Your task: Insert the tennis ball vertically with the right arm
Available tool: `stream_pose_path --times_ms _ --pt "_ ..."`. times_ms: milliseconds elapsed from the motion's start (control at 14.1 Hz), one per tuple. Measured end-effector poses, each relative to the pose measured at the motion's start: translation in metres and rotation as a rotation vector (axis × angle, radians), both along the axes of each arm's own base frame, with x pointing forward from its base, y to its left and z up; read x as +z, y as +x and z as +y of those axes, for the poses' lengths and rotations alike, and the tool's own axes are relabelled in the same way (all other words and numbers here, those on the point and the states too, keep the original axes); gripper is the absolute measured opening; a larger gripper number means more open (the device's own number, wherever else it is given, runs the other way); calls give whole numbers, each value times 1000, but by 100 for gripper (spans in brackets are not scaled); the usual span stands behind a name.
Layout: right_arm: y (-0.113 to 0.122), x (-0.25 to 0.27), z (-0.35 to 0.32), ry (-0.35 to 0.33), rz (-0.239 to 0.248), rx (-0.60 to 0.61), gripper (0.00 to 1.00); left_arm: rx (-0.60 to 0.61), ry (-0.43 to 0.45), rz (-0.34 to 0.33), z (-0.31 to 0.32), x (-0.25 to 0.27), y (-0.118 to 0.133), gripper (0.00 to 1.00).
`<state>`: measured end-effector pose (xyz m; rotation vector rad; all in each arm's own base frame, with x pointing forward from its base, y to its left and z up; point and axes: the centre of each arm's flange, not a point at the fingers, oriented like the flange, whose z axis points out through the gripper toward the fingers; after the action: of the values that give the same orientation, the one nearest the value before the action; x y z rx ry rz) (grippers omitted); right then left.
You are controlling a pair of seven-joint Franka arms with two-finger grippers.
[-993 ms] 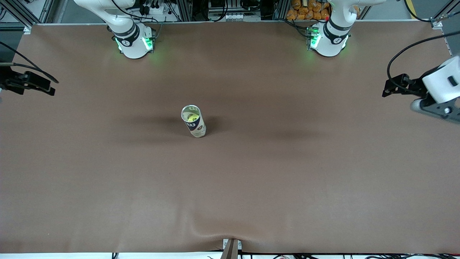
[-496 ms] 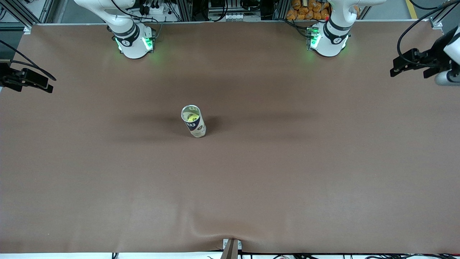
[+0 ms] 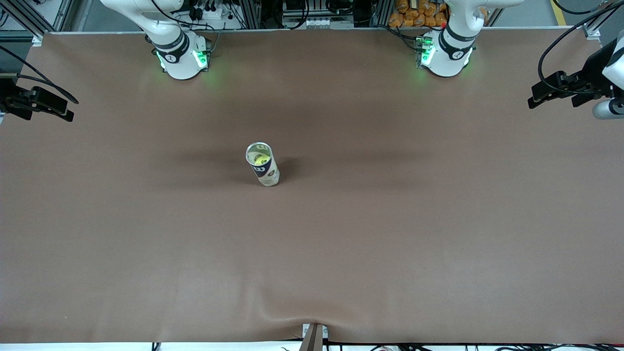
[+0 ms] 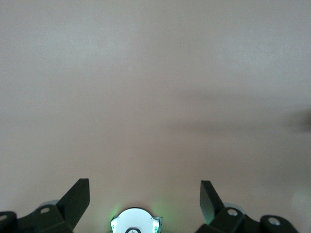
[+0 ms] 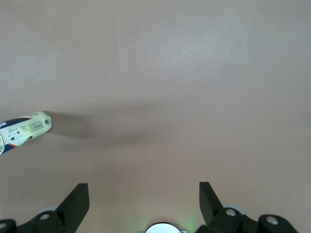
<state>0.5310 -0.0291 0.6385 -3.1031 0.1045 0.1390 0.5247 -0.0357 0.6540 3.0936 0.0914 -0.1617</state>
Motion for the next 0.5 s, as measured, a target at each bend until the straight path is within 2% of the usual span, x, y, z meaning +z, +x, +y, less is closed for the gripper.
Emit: stream_pose_path --times_ms 496 --pt "1 -2 0 -2 -5 0 100 17 19 -40 6 -1 0 100"
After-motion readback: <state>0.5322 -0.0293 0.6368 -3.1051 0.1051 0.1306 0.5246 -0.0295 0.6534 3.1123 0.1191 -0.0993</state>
